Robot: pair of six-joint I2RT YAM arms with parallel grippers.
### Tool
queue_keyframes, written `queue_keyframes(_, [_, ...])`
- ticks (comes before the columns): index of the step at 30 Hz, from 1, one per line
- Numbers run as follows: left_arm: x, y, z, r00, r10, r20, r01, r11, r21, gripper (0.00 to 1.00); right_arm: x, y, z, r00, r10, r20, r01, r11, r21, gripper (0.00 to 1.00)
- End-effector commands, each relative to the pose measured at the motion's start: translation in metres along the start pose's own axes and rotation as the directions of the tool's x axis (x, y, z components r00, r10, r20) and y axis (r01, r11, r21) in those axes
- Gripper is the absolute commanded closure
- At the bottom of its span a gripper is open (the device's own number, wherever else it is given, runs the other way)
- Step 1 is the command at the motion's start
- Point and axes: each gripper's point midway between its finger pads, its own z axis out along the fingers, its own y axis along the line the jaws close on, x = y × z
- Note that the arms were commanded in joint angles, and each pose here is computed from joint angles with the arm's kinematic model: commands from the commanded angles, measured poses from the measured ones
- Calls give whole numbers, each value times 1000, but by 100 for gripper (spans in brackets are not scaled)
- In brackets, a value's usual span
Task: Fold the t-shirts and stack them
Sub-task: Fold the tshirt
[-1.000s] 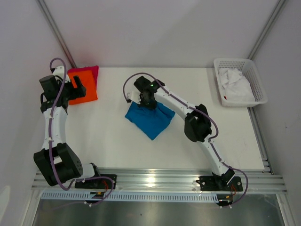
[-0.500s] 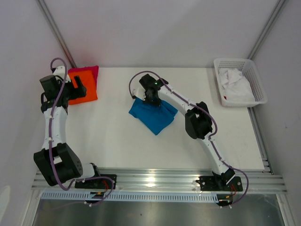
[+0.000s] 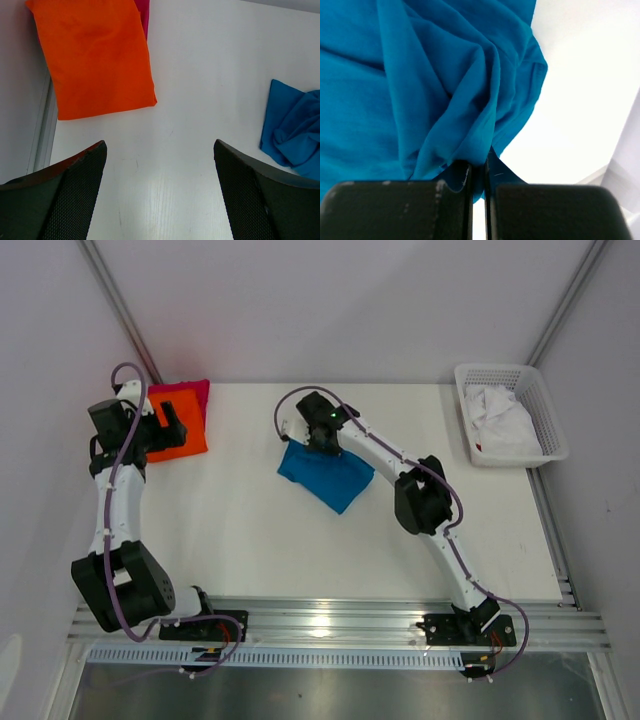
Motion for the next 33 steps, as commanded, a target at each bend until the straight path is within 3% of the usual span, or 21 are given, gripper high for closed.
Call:
queue_keyframes(1, [0,-3,5,1000,24,-2,-24,1000,18,11,-4,-40,-13,999,12,30,-15,993,120,100])
queue_keyframes(19, [4,-9,16,999,27,-25,-26,999,35,11,-2,-109,-29,1000,-4,25,-5,927,376,100])
queue_keyframes(28, [5,-11,17,999,38,-31,-37,998,42,11,7,-145,-9,1000,-16,-4,16,840,543,100])
queue_keyframes(33, [6,-11,17,999,37,-36,-36,998,44,11,36,-160,35,996,-21,-87,70,794,604,100])
